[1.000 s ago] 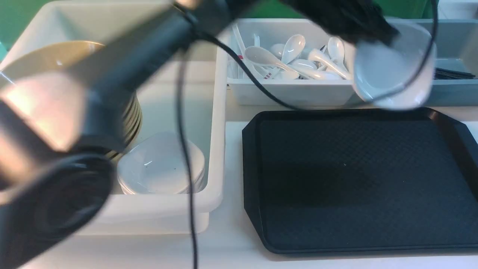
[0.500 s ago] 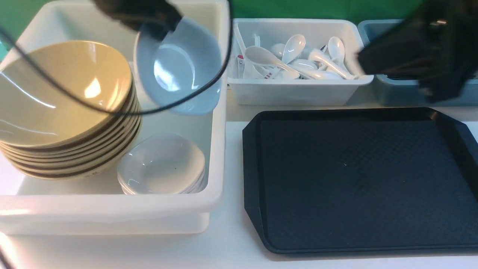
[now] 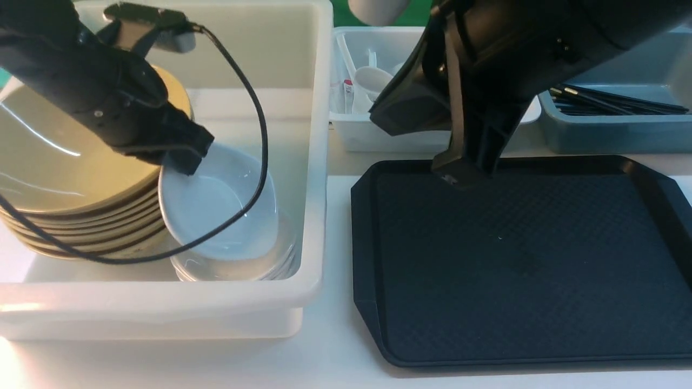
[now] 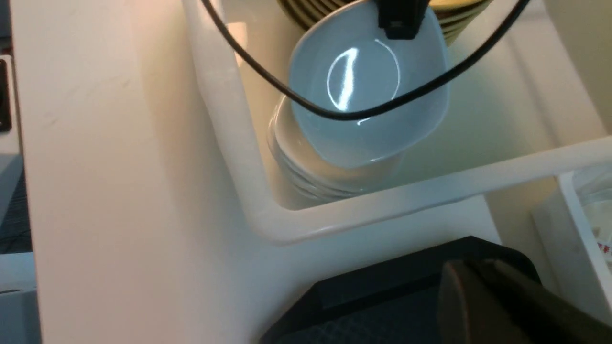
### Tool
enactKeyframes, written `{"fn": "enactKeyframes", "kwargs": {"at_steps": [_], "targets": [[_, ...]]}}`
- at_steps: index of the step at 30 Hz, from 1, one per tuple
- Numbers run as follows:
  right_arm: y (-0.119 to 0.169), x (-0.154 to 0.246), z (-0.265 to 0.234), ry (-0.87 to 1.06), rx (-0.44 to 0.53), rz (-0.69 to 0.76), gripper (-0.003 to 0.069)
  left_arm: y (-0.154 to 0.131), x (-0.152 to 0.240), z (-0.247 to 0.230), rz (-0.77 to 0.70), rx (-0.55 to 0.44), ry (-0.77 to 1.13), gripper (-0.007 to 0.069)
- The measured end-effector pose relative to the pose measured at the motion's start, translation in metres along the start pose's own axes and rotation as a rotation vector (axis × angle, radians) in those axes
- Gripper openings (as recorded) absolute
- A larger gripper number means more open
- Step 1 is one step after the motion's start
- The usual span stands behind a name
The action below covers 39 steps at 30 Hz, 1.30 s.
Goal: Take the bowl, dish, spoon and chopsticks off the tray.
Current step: Use the left arm to put the plate into the large storage box on the left
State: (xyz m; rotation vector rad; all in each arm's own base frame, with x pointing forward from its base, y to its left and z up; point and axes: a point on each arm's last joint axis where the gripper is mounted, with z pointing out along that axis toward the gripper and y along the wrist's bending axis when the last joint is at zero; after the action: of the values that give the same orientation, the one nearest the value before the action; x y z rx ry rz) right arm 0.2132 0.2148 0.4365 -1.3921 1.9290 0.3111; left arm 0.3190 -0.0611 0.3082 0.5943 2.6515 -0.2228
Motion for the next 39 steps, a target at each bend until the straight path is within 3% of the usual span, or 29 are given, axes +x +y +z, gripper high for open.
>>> {"fn": "enactKeyframes", "kwargs": {"at_steps": [8, 15, 19, 24, 27, 29, 33, 35, 39], "targets": [[0.0, 0.0, 0.0, 0.002, 0.004, 0.0, 0.0042, 0.0, 0.002, 0.007, 0.055, 0.014, 0.008, 0.0025], [0.0, 0.0, 0.0, 0.007, 0.002, -0.001, 0.0045, 0.0, -0.001, 0.006, 0.058, 0.013, -0.006, 0.0209], [0.001, 0.002, 0.0, 0.02, -0.005, -0.001, 0.0045, 0.0, -0.013, -0.012, 0.087, -0.011, -0.04, 0.0395], [0.001, 0.002, 0.0, 0.027, -0.009, -0.001, 0.0045, -0.001, -0.028, -0.05, 0.094, -0.035, -0.083, 0.0482], [0.001, 0.003, 0.0, 0.032, -0.005, -0.004, 0.0045, -0.006, -0.035, -0.081, 0.074, -0.039, -0.126, 0.047], [-0.001, 0.003, 0.0, 0.038, 0.008, -0.011, 0.0045, -0.01, -0.036, -0.106, 0.054, -0.059, -0.182, 0.0416], [-0.002, 0.004, 0.0, 0.048, 0.026, -0.014, 0.0045, -0.017, -0.017, -0.137, 0.046, -0.12, -0.233, 0.0209], [-0.003, 0.004, 0.0, 0.05, 0.029, -0.005, 0.0045, -0.018, -0.001, -0.132, 0.033, -0.135, -0.191, 0.0095], [-0.003, 0.004, 0.0, 0.046, 0.031, 0.0, 0.0045, -0.02, 0.036, -0.096, 0.008, -0.105, -0.041, 0.0005]]}}
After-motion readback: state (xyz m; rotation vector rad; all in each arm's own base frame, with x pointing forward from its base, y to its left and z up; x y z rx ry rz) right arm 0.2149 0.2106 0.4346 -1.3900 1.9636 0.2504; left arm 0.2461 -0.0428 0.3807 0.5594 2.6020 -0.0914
